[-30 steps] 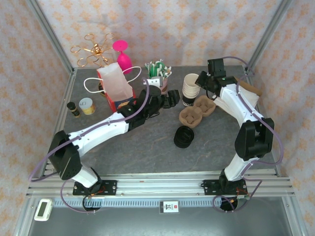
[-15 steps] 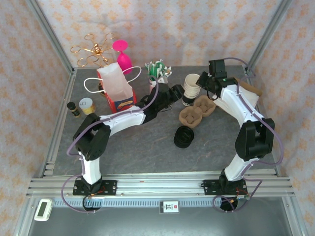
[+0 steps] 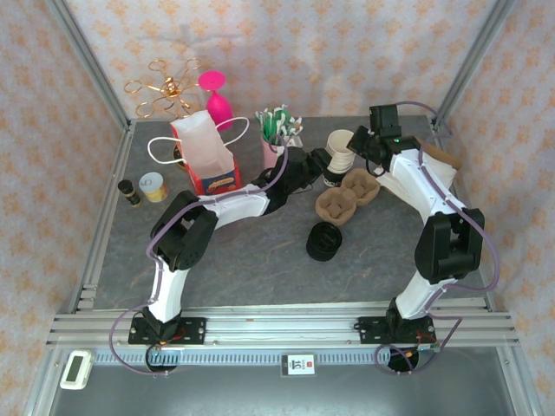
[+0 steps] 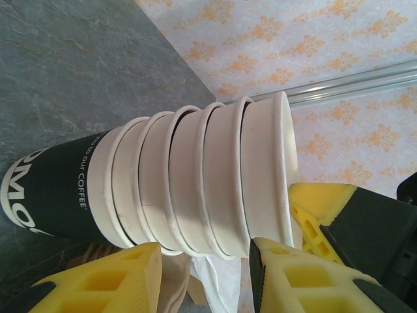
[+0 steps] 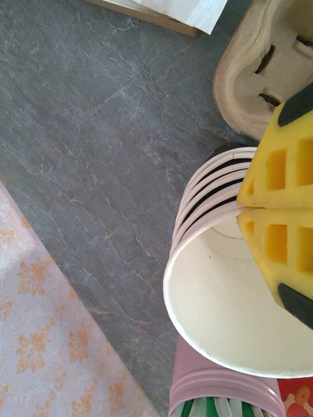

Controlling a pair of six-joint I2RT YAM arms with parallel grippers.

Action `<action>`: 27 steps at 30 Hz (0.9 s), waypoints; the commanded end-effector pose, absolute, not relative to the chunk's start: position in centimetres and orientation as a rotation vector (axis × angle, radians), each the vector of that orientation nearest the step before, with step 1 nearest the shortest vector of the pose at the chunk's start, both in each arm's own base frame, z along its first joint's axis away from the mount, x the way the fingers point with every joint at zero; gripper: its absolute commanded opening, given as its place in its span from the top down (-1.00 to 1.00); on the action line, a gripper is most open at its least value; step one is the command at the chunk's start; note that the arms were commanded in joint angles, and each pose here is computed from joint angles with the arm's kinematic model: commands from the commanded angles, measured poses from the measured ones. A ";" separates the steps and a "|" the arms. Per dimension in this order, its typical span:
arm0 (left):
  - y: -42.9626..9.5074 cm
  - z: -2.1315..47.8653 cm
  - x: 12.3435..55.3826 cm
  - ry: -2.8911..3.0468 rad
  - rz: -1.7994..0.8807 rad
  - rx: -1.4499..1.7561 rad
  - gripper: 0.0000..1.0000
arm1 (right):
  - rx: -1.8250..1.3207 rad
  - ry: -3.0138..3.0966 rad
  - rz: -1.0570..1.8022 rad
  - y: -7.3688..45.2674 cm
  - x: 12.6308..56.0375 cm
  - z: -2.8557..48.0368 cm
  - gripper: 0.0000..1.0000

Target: Pack the takeout coffee

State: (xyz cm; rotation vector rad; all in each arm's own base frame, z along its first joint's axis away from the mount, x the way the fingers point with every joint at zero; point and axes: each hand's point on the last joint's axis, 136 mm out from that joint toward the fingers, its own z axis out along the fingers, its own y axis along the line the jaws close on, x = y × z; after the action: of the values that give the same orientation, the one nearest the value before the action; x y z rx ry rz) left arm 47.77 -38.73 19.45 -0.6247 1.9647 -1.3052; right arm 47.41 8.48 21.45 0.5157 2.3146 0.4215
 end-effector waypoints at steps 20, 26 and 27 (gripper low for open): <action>-40.3 22.1 49.6 1.851 -1.484 -0.600 0.33 | 0.575 2.229 0.440 7.5 48.7 24.0 1.00; -39.1 23.1 48.7 1.808 -1.507 -0.608 0.23 | 0.581 2.227 0.421 7.2 48.9 24.1 1.00; -38.8 23.2 48.6 1.803 -1.505 -0.613 0.22 | 0.581 2.231 0.419 7.2 49.0 24.0 1.00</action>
State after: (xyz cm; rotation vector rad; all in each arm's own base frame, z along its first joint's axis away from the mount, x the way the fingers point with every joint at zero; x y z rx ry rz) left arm 48.84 -40.00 20.47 -0.6158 1.8778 -1.4532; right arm 47.82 7.88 22.20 0.5533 2.2912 0.4266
